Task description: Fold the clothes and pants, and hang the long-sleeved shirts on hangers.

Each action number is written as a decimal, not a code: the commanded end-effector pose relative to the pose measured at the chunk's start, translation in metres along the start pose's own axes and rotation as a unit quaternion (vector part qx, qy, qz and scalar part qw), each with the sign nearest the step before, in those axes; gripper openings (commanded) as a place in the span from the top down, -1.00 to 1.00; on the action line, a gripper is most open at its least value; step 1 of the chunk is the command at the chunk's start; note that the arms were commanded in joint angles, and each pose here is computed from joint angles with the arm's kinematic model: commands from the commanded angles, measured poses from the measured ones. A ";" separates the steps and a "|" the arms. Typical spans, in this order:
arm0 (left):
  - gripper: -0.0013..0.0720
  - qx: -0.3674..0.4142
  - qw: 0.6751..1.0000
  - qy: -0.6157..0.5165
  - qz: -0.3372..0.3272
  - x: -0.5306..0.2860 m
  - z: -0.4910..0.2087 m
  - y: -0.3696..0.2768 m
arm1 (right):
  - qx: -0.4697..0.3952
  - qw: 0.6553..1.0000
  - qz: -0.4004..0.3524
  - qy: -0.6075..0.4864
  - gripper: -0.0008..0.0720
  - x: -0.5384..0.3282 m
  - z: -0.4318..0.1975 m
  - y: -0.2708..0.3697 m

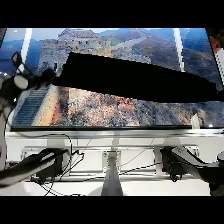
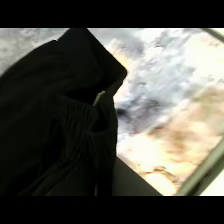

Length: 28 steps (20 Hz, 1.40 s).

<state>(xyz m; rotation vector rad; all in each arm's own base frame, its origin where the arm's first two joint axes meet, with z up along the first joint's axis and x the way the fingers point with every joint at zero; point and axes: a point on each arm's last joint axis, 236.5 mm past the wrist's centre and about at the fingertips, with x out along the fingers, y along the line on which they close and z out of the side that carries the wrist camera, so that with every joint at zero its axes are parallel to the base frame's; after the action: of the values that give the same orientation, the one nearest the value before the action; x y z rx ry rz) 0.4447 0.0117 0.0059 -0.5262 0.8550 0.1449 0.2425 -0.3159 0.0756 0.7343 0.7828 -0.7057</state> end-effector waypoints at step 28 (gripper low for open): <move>-0.33 -0.012 0.977 0.212 -0.001 0.112 -0.035 -0.017 | 0.024 0.989 0.050 -0.138 -0.91 0.112 0.060 0.090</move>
<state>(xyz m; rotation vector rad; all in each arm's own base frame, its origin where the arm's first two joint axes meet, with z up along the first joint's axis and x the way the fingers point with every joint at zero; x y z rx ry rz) 0.5251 -0.0138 -0.0742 -0.5215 1.1680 0.0700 0.3929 -0.3502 0.0475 0.6920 0.4438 -0.7292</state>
